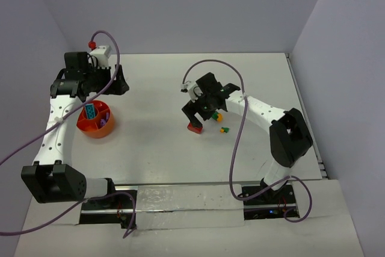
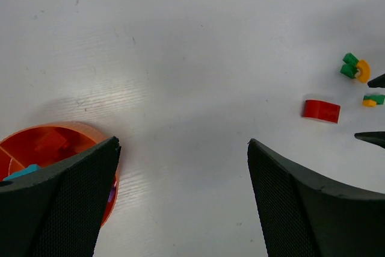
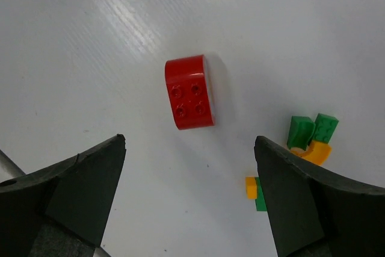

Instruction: Sort the legos into containers by color

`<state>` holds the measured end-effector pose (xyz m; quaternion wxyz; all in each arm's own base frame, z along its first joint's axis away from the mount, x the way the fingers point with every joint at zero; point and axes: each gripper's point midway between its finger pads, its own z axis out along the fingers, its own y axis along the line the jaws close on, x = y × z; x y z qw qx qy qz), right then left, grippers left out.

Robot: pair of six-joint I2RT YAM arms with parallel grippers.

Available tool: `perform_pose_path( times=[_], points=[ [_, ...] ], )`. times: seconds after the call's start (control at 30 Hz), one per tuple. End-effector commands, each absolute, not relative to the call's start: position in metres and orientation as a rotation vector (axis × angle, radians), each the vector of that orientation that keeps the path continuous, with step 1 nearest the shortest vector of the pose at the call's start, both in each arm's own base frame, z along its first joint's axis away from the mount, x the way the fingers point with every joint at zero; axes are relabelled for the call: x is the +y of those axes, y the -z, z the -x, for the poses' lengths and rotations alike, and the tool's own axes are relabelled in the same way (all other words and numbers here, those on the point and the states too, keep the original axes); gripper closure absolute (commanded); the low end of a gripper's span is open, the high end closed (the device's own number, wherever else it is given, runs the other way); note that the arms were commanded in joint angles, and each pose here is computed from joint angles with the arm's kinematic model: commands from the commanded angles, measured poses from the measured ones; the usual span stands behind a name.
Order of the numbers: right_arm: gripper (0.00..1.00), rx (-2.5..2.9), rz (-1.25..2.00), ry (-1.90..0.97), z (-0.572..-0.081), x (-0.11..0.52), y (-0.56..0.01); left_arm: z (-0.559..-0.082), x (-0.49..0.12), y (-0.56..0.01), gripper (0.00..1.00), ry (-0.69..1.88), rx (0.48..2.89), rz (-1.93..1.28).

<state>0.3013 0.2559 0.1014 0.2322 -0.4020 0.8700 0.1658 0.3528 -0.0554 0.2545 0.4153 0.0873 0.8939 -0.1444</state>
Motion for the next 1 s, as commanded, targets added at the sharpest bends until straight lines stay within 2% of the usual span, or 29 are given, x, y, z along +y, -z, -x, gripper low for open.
perform_pose_path(
  times=[0.0,0.33,0.5,0.73,0.77,0.9,0.93,0.97],
  points=[
    [0.06,2.351,1.248,-0.355,-0.306,0.251,-0.091,-0.349,-0.072,-0.267,0.08,0.461,2.179,-0.337],
    [0.15,2.366,1.383,-0.404,-0.297,0.255,-0.055,-0.335,-0.091,-0.268,0.08,0.585,2.124,-0.424],
    [0.26,2.359,1.408,-0.423,-0.296,0.258,-0.044,-0.333,-0.098,-0.271,0.08,0.631,2.087,-0.454],
    [0.33,2.365,1.454,-0.416,-0.295,0.259,-0.024,-0.334,-0.1,-0.266,0.1,0.664,2.103,-0.428],
    [0.39,2.37,1.464,-0.412,-0.294,0.258,-0.021,-0.335,-0.101,-0.266,0.1,0.669,2.106,-0.419],
    [0.52,2.351,1.481,-0.419,-0.295,0.26,-0.023,-0.336,-0.101,-0.263,0.11,0.685,2.122,-0.385],
    [0.63,2.35,1.494,-0.431,-0.293,0.26,-0.023,-0.334,-0.103,-0.262,0.11,0.718,2.14,-0.339],
    [0.69,2.35,1.5,-0.438,-0.292,0.26,-0.023,-0.333,-0.106,-0.26,0.12,0.742,2.148,-0.319]
  ],
)
